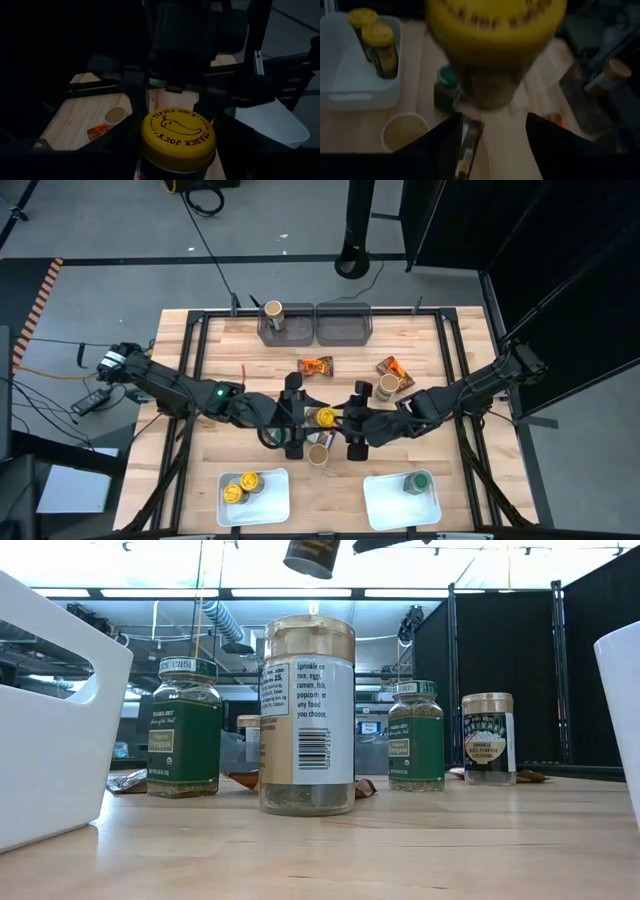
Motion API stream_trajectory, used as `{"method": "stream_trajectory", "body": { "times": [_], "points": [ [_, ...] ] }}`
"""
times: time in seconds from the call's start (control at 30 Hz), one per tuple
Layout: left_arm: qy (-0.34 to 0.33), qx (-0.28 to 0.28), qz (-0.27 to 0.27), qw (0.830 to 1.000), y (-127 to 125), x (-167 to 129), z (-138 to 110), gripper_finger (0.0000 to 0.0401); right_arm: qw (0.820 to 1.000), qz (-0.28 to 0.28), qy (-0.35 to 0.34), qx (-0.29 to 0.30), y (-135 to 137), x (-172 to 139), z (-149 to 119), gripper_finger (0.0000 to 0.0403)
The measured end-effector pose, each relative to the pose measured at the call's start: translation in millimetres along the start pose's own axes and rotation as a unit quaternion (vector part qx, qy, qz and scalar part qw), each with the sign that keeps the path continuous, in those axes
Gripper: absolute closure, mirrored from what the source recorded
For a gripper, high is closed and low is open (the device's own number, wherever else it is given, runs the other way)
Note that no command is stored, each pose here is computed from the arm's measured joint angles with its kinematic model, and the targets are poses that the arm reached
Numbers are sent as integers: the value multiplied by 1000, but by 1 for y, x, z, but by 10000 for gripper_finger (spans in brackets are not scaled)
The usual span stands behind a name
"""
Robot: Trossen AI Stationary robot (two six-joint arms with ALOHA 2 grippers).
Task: Sort spices by type
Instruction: Put the yellow seasoning bottle into the left white bin
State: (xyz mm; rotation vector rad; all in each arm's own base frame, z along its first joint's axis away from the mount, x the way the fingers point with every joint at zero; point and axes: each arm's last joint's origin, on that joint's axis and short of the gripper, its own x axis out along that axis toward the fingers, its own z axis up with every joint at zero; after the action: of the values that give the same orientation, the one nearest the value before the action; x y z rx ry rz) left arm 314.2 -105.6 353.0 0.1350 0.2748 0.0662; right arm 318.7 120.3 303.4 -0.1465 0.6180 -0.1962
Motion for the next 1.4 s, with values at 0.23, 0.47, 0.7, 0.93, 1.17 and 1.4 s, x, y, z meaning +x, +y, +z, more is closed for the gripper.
{"method": "stream_trajectory", "body": {
  "times": [0.23, 0.47, 0.7, 0.93, 1.17, 1.4],
  "points": [
    [-1, -80, -13, 997, 3, -26, 9, 191, 999, 3, 48, 7, 3, -3, -11, 177],
    [53, -172, -74, 981, -18, -69, 7, 192, 999, 11, 52, 5, 9, -7, -14, 177],
    [42, -173, -116, 977, -60, -95, 4, 192, 999, 12, 49, 13, 10, -7, -13, 179],
    [-26, -201, -90, 975, -95, -113, -18, 192, 999, 15, 42, 28, 10, -7, -12, 178],
    [-83, -309, -86, 943, -128, -122, -64, 192, 999, 20, 40, 31, 11, -7, -11, 177],
    [-94, -284, 17, 954, -146, -136, -87, 192, 998, 20, 39, 44, 11, -7, -11, 180]
  ]
}}
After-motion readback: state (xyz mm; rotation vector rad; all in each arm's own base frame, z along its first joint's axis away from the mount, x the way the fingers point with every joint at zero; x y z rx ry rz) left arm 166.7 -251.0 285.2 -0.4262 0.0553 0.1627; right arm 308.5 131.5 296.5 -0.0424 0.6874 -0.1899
